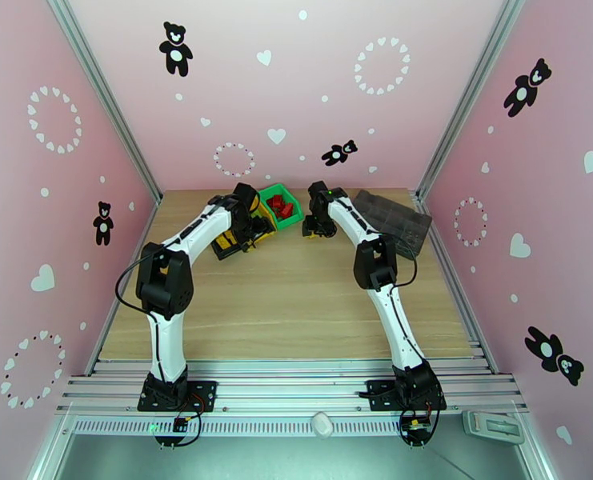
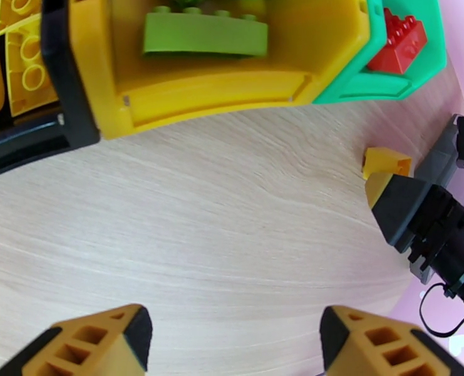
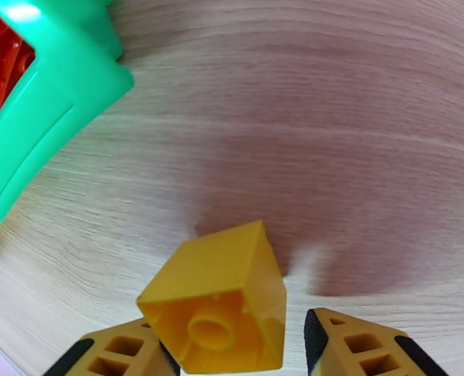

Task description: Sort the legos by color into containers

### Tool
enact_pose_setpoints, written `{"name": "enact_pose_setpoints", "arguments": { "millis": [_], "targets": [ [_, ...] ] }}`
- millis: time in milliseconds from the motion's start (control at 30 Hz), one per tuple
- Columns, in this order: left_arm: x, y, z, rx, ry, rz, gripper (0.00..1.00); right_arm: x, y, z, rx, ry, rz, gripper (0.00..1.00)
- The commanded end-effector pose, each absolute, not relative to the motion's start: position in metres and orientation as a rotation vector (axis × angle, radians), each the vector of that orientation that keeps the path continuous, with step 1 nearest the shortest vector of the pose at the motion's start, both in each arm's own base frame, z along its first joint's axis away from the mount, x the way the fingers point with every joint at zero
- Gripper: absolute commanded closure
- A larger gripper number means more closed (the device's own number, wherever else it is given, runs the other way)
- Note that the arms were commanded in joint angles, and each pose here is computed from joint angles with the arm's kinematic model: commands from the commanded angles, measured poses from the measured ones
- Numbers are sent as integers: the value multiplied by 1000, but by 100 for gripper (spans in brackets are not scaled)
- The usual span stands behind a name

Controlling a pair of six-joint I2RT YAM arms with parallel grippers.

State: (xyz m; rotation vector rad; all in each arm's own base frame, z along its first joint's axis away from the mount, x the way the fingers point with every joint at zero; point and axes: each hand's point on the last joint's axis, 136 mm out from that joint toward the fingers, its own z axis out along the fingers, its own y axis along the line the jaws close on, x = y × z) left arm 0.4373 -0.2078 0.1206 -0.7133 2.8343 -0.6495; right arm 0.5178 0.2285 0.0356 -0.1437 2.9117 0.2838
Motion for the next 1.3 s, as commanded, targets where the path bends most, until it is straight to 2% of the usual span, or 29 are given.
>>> {"name": "enact_pose_setpoints", "arguments": {
  "millis": [0,200,400,600,767,1033,1267],
  "targets": [
    [443,-202,119,-699,2837,-612,24,529,231,42,-122,2871,309,47],
    [442,-201,121,-688,2837,-613,24,532,234,45,-115,2860,334,52],
    [438,-198,124,-694,2829,-614,25,528,234,47,-98,2873,343,66],
    [439,-185,131,-742,2785,-624,25,519,250,72,-82,2857,444,71],
    [442,-162,139,-811,2722,-631,24,497,285,92,-81,2852,606,73],
    [444,-107,158,-958,2569,-642,23,453,371,118,-125,2829,966,75],
    [432,-58,164,-1092,2473,-615,23,437,441,132,-124,2755,1296,75]
  ]
}}
